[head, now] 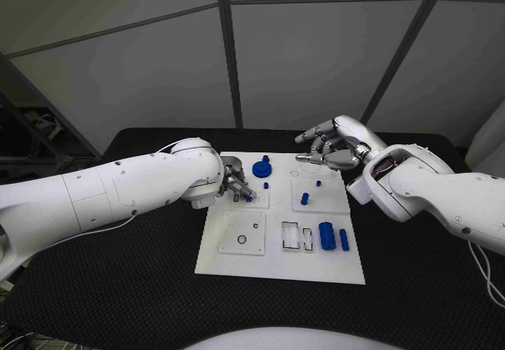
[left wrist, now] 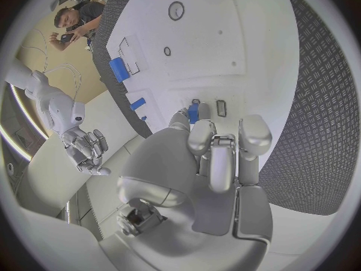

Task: Assemble the parts on the task board

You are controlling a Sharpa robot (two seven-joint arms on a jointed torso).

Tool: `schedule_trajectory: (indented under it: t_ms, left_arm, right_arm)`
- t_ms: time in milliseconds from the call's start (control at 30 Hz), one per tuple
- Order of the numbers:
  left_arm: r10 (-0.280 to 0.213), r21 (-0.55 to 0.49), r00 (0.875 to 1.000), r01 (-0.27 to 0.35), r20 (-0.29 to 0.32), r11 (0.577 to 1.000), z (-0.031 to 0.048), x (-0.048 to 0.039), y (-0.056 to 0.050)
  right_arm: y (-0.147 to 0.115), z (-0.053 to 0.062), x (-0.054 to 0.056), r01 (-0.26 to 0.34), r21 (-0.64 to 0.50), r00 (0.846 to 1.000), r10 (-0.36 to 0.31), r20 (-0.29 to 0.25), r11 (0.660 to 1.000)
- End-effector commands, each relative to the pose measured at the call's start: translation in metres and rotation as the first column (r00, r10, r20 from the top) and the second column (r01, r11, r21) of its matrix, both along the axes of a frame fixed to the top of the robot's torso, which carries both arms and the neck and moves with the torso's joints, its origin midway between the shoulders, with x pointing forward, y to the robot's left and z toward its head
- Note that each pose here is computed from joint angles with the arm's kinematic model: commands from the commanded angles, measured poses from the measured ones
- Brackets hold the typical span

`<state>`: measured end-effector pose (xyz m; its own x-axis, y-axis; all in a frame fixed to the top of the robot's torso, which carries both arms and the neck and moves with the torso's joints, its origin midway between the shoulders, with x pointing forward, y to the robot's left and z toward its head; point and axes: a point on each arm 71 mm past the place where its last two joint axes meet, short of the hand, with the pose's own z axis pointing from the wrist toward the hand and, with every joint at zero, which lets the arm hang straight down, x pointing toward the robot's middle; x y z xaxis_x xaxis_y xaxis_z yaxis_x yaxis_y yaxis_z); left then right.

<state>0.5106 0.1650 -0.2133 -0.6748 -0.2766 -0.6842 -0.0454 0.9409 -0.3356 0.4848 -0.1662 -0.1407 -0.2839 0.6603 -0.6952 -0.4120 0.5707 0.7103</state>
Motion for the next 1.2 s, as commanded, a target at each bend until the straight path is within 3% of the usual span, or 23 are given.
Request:
schedule_trajectory:
  t_ms: [33,1200]
  left_arm:
    - [-0.004,0.03,1.0,0.004,-0.015,1.0,-0.0031,-0.0018,0.0015]
    - [-0.022,0.048,0.999,0.024,-0.039,0.999,-0.0047,-0.0023,-0.0026]
  right_arm:
    - [0.0013,0.0014,-0.0001,-0.011,-0.001,1.0,0.011,0.006,1.0]
    - [0.0026,0.001,0.0001,-0.016,-0.002,1.0,0.016,0.003,1.0]
